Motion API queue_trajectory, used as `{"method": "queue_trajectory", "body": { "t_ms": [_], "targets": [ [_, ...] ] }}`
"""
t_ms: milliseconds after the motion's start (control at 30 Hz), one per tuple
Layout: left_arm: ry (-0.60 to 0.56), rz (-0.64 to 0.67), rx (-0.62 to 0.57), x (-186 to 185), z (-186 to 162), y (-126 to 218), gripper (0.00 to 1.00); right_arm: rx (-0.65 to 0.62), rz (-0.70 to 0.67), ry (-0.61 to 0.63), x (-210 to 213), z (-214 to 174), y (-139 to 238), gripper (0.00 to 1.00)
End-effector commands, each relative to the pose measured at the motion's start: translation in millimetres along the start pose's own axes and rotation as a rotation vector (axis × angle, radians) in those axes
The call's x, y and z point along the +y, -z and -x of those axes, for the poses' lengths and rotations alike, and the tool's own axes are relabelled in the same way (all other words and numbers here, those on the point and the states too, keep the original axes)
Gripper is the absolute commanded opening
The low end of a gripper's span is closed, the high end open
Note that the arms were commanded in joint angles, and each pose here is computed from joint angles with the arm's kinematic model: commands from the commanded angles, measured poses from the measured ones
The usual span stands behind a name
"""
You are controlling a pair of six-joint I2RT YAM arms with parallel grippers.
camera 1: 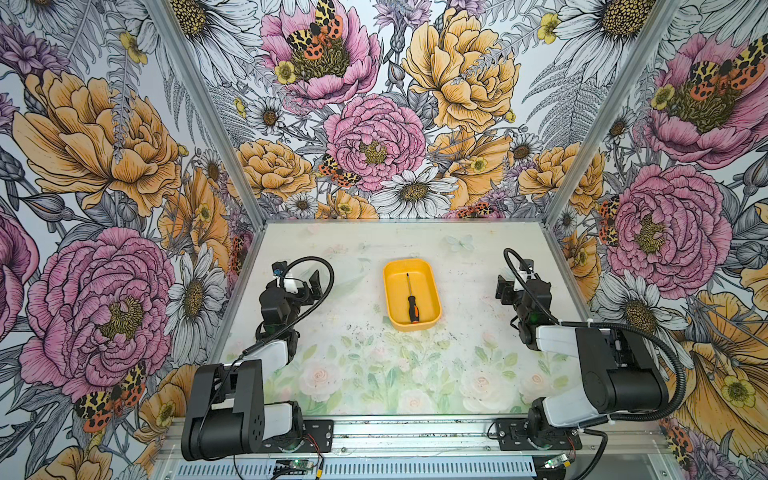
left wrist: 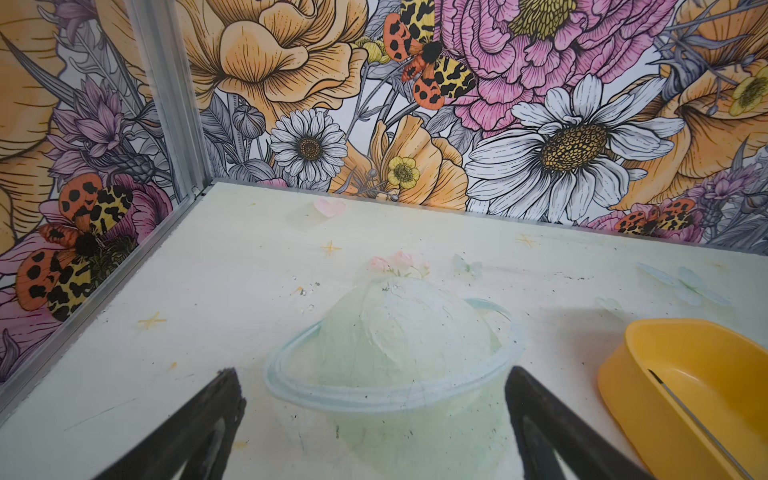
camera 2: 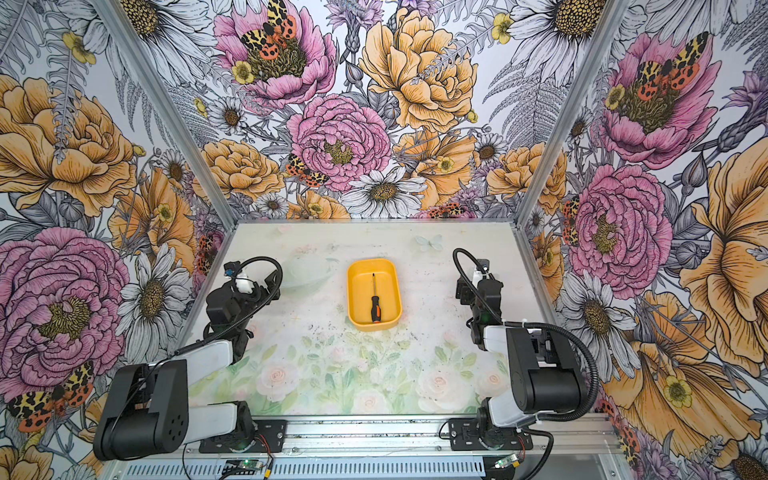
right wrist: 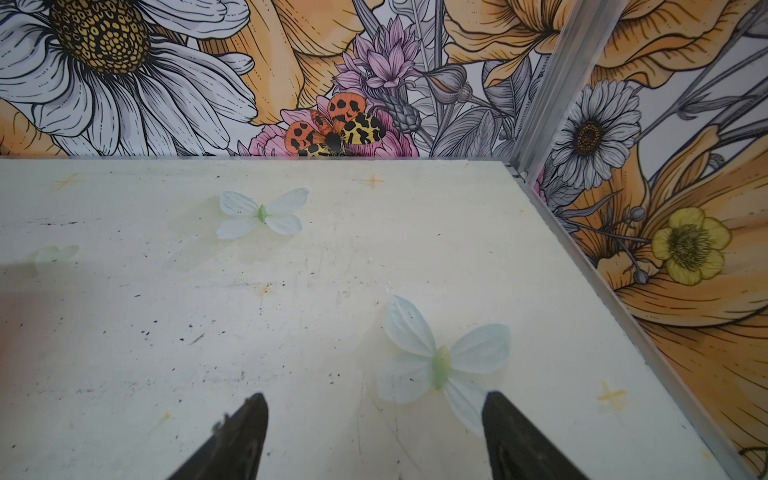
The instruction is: Put the screwdriver in the bin
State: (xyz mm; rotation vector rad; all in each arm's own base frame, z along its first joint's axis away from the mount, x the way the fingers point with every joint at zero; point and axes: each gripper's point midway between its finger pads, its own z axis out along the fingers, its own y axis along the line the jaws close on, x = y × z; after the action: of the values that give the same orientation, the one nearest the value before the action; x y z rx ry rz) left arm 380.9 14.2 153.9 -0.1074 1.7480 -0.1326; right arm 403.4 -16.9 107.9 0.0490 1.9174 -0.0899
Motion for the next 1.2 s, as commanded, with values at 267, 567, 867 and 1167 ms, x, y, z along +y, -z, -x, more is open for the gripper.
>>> {"method": "queue_trajectory", "body": {
  "t_ms": [267,567,867,1167],
  "targets": [
    [-0.029,0.079,-0.145,15.7,-9.5,-3.6,0.99,-0.048,-0.024,-0.02,-5.5,3.8,0.1,0.83],
    [-0.09,0.146,0.0,10.9,-19.1,-27.9,0.99,-0.053,-0.025,-0.022,-6.1,4.1,0.3,0.86],
    [-0.088,0.146,-0.009,10.5,-18.1,-28.2,0.99,-0.052,-0.026,-0.022,-6.2,3.3,0.6,0.99],
    [-0.089,0.145,-0.009,10.5,-18.1,-28.2,0.99,-0.056,-0.027,-0.019,-6.0,4.2,0.8,1.0]
  ]
}}
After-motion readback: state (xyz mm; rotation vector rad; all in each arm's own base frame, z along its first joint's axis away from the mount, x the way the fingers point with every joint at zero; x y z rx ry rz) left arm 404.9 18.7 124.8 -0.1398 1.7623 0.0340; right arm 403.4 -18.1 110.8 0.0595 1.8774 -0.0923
